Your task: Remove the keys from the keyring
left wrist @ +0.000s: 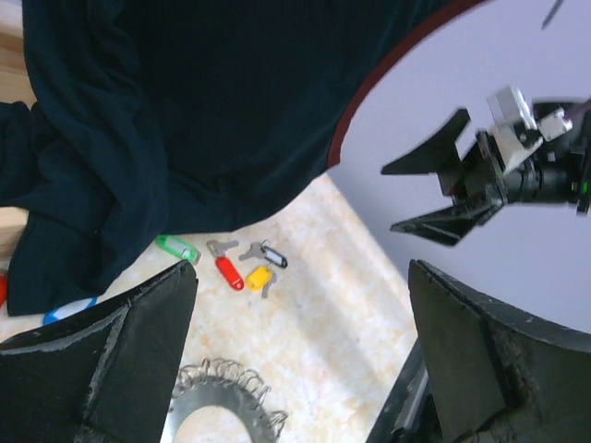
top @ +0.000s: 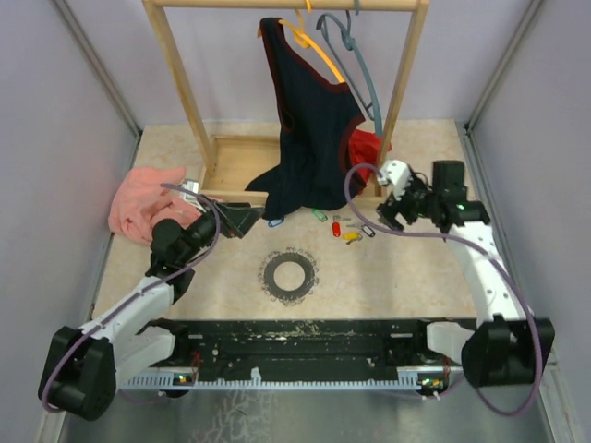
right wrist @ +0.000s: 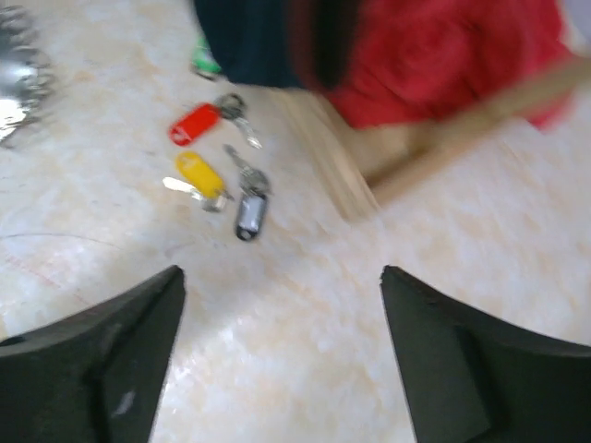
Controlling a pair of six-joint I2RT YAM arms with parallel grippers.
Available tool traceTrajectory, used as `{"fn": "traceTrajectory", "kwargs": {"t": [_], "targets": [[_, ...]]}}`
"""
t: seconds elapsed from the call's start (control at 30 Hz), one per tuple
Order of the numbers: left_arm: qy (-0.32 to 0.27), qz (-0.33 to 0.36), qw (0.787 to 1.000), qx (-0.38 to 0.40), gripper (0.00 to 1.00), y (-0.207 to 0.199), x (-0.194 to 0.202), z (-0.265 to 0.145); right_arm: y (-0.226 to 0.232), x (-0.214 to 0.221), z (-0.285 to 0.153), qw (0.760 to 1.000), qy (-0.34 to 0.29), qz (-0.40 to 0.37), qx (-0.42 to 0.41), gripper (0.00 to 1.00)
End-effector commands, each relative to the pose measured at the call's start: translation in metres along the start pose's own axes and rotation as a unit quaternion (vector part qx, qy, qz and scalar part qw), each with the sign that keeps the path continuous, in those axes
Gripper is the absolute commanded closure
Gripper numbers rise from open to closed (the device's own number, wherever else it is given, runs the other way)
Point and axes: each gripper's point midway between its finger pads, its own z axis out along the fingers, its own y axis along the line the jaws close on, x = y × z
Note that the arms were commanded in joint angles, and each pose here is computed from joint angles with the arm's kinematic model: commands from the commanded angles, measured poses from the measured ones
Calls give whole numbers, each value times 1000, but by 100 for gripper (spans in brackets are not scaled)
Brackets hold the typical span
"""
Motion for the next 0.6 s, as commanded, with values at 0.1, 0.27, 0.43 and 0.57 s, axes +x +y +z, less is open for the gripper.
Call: {"fn": "traceTrajectory", "kwargs": {"t": [0.1,0.27,0.43,0.57], "targets": [[5,-32,999,-26,0,-11,-48,10,-87,9,-128,930,-52,127,341,1],[-35,84,991,-95,0,-23,-114,8,-107,-45,-189,889,-102,174,410,1],[-60,167,980,-86,0,-62,-163,0,-94,-130,-232,903,-186,132,363,4],[-60,207,975,-54,0,-95,-186,-3,-78,-178,-257,910,-235,107,325,6]]}}
